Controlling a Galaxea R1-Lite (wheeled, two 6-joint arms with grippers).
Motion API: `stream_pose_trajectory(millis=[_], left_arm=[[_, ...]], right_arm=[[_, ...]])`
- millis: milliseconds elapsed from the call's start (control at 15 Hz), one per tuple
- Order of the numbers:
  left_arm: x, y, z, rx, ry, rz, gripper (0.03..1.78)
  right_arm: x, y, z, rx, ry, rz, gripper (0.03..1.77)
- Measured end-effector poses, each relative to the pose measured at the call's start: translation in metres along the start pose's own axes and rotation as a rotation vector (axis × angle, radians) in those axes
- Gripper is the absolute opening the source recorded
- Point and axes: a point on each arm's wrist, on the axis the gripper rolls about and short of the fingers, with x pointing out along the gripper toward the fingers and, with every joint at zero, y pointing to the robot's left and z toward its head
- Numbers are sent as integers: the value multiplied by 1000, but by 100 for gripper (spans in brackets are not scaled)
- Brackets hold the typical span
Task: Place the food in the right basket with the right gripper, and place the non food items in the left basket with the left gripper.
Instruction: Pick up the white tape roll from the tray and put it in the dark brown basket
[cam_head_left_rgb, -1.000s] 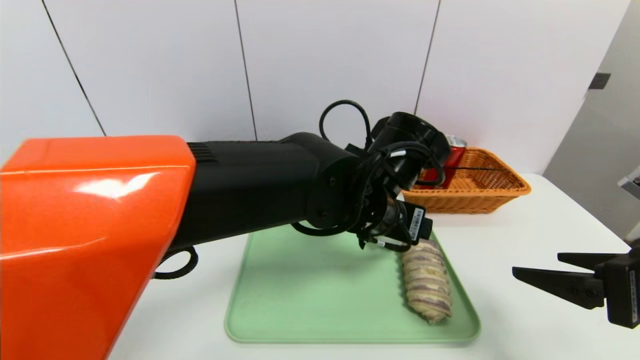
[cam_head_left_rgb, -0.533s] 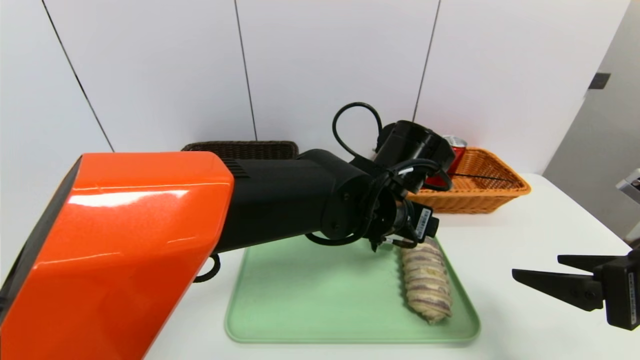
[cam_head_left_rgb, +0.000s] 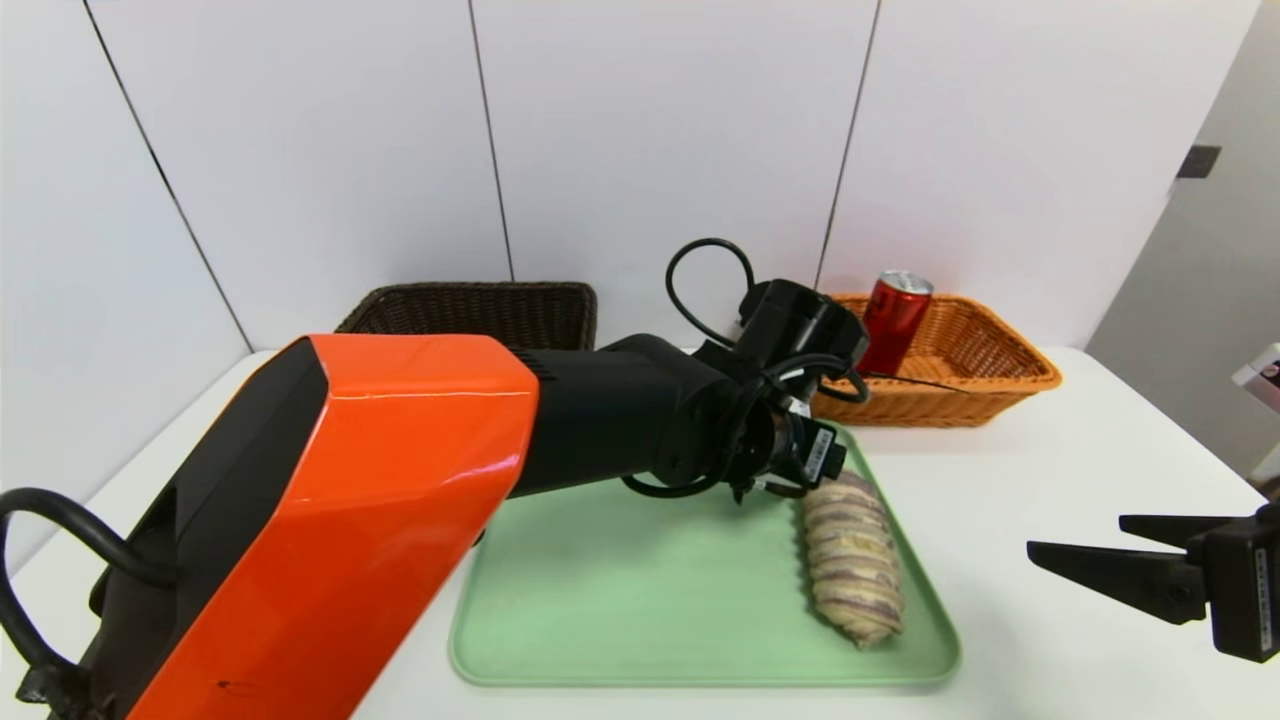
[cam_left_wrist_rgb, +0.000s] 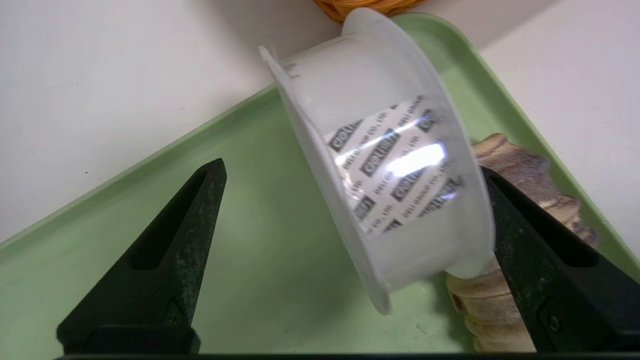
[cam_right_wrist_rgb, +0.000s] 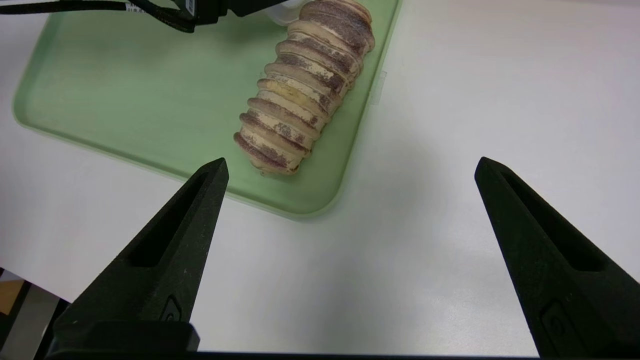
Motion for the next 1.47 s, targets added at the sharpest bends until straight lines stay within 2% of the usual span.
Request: stream_pose_trajectory(millis=[133,400,600,667,1067,1467], left_arm=[[4,3,-1,-3,6,8,169],[5,4,-2,-3,7,9,105],[3,4,-1,-3,6,8,76],[3,4,-1,-3,6,9,56],[-22,9,12,2,-1,43,56],[-85,24,42,10,-59,39,56]], right_arm=[[0,0,0,1,2,1,170],[1,0,0,0,4,1,170],[1,0,0,1,4,2,170],[1,0,0,0,4,2,170],[1,0,0,0,4,2,170],[0,0,0,-1,0,1,170]])
